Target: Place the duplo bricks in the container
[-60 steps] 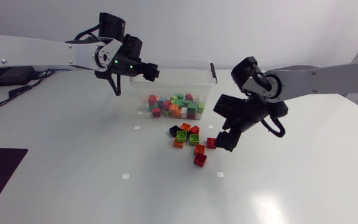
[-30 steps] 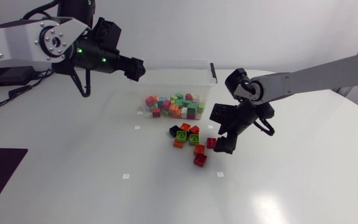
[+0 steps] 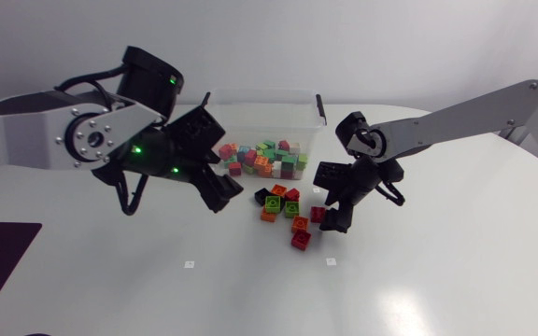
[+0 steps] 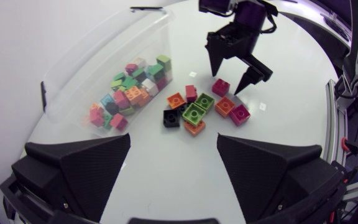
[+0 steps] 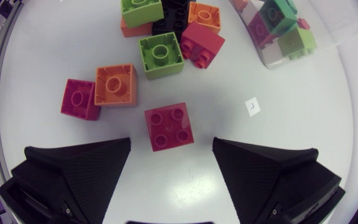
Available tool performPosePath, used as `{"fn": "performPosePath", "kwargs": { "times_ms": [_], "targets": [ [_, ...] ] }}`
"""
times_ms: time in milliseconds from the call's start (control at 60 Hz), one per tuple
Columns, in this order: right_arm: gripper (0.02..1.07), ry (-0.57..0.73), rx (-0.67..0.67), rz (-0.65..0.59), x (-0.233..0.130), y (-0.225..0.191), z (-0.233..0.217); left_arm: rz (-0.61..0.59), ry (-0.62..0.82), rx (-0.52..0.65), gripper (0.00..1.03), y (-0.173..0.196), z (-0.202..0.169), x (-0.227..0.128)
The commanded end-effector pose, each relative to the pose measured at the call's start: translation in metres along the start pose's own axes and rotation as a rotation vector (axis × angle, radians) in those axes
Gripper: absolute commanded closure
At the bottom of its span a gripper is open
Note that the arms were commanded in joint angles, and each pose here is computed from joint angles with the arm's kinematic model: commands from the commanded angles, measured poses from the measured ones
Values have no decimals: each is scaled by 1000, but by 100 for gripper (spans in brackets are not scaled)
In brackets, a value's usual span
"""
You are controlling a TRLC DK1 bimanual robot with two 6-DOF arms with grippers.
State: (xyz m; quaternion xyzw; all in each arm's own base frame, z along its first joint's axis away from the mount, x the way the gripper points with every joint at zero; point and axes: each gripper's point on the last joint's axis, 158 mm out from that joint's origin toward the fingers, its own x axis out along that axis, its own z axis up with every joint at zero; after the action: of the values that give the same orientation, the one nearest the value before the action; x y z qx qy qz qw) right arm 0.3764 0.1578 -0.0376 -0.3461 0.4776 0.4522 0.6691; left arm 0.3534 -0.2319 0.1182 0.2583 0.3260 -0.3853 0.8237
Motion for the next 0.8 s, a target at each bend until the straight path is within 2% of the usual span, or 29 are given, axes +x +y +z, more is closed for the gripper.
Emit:
{"fn": "performPosePath", "kwargs": {
  "times_ms": [0,150,283,417,600,650,783],
  "targets": [
    [15,-5,-33,6,5,-3,2,-79,86,78,7,-22,-20,25],
    [16,-10,-42,13,6,-2,2,-150,170,145,7,-32,-34,50],
    [30,-19,-51,19,5,1,5,-189,216,187,8,-33,-39,68],
    [32,-27,-61,22,4,2,9,-216,219,216,12,-35,-35,78],
    [62,-28,-69,37,6,6,10,-241,229,250,12,-41,-31,91],
    [72,-26,-69,42,5,8,11,-249,231,269,17,-43,-29,96],
    [74,-35,-69,50,-4,14,11,-270,246,290,18,-46,-30,108]
  ]
}}
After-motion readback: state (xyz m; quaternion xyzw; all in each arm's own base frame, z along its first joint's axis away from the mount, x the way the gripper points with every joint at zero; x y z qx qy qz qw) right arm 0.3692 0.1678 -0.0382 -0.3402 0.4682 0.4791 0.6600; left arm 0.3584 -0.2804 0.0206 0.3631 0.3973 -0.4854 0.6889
